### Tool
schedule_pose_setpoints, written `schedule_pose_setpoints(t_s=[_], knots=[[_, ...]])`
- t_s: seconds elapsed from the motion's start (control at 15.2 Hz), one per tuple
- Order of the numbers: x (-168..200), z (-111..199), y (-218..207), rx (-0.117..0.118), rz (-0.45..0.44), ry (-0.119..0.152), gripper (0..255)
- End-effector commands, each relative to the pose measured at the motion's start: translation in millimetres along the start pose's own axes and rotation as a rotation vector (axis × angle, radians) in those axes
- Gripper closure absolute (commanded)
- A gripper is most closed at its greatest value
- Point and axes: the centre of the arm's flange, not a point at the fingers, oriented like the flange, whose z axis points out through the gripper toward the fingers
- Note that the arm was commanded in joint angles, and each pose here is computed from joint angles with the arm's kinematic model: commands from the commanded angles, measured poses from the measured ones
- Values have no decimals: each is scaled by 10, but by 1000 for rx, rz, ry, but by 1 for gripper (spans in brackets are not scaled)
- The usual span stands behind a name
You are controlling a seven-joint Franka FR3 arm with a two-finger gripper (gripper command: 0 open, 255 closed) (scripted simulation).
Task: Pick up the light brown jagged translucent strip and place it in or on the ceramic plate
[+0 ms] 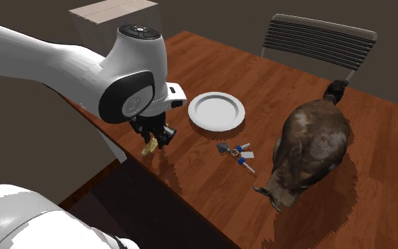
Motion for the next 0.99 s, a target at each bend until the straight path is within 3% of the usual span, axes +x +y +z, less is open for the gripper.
schedule_pose_setpoints(t_s=[0.0, 0.92], knots=[[-31, 46, -17, 2, -3, -15, 255], [-23, -581, -105, 2, -4, -15, 255]])
